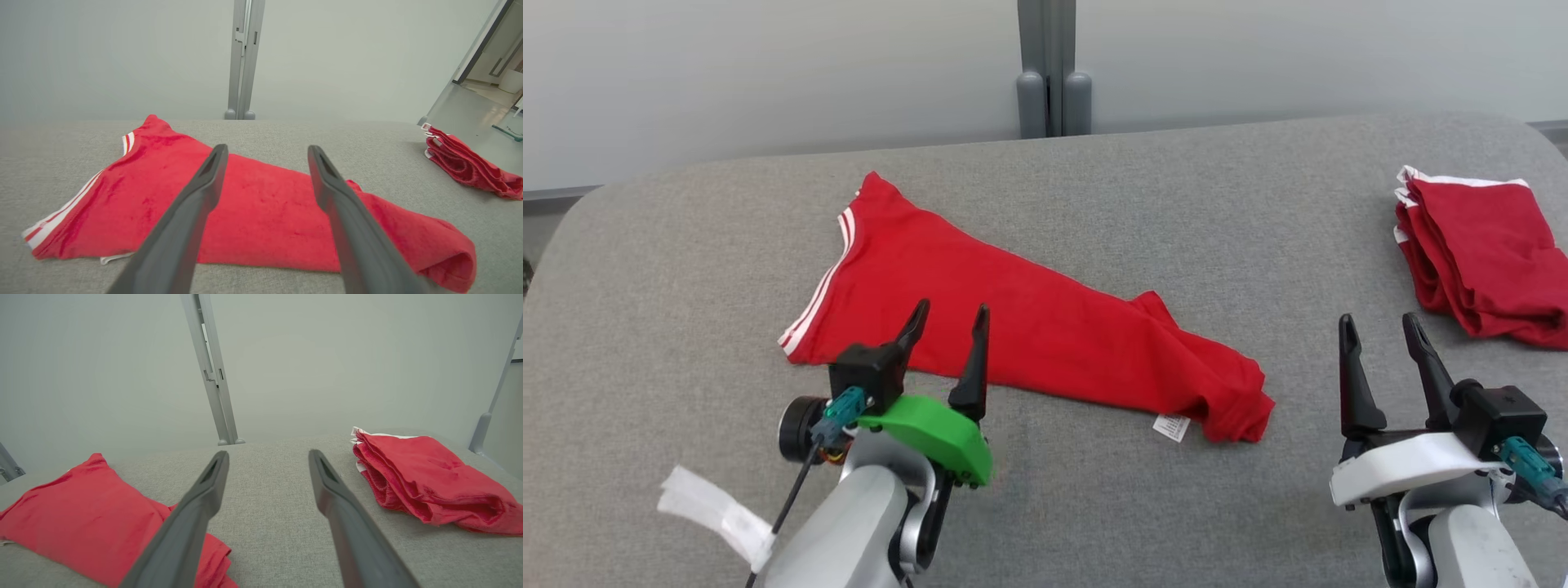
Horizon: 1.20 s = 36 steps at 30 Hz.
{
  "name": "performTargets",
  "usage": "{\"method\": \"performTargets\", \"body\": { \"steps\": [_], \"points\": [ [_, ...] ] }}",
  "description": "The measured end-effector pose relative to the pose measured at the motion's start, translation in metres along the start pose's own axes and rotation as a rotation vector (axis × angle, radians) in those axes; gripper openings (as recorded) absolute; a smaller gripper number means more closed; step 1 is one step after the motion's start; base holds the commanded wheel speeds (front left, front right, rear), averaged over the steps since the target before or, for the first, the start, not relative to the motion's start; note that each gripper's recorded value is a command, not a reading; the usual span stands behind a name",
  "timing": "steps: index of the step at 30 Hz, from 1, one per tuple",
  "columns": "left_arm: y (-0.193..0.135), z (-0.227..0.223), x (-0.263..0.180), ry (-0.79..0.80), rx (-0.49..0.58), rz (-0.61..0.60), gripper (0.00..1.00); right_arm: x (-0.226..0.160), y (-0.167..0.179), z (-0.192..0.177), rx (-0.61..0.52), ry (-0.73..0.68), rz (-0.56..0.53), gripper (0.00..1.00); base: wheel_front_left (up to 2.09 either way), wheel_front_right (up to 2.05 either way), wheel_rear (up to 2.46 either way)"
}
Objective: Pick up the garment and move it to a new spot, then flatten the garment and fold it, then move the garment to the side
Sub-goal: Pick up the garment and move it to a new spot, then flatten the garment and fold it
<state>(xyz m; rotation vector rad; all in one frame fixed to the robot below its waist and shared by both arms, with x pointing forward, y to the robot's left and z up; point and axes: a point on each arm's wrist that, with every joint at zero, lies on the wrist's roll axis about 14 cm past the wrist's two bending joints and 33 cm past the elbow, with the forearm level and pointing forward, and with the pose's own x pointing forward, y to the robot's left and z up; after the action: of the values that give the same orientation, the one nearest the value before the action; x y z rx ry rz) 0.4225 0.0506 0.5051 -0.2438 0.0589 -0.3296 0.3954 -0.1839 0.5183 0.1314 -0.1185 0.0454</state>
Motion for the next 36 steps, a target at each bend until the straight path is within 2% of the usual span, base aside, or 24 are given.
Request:
{"method": "performTargets", "body": {
  "steps": [5, 12, 22, 36],
  "points": [
    [0.030, -0.012, -0.037, 0.000, 0.000, 0.114, 1.00, -0.009, 0.010, -0.008, 0.013, 0.025, 0.026, 1.00, 0.00, 0.00, 0.00],
    [0.061, -0.003, -0.071, -0.069, -0.035, 0.257, 1.00, -0.018, 0.018, -0.012, 0.042, 0.041, 0.046, 1.00, 0.00, 0.00, 0.00],
    [0.064, -0.005, -0.087, -0.084, -0.022, 0.276, 1.00, -0.027, 0.030, -0.019, 0.070, 0.064, 0.075, 1.00, 0.00, 0.00, 0.00],
    [0.066, -0.010, -0.090, -0.071, -0.015, 0.277, 1.00, -0.030, 0.029, -0.025, 0.058, 0.084, 0.074, 1.00, 0.00, 0.00, 0.00]
  ]
}}
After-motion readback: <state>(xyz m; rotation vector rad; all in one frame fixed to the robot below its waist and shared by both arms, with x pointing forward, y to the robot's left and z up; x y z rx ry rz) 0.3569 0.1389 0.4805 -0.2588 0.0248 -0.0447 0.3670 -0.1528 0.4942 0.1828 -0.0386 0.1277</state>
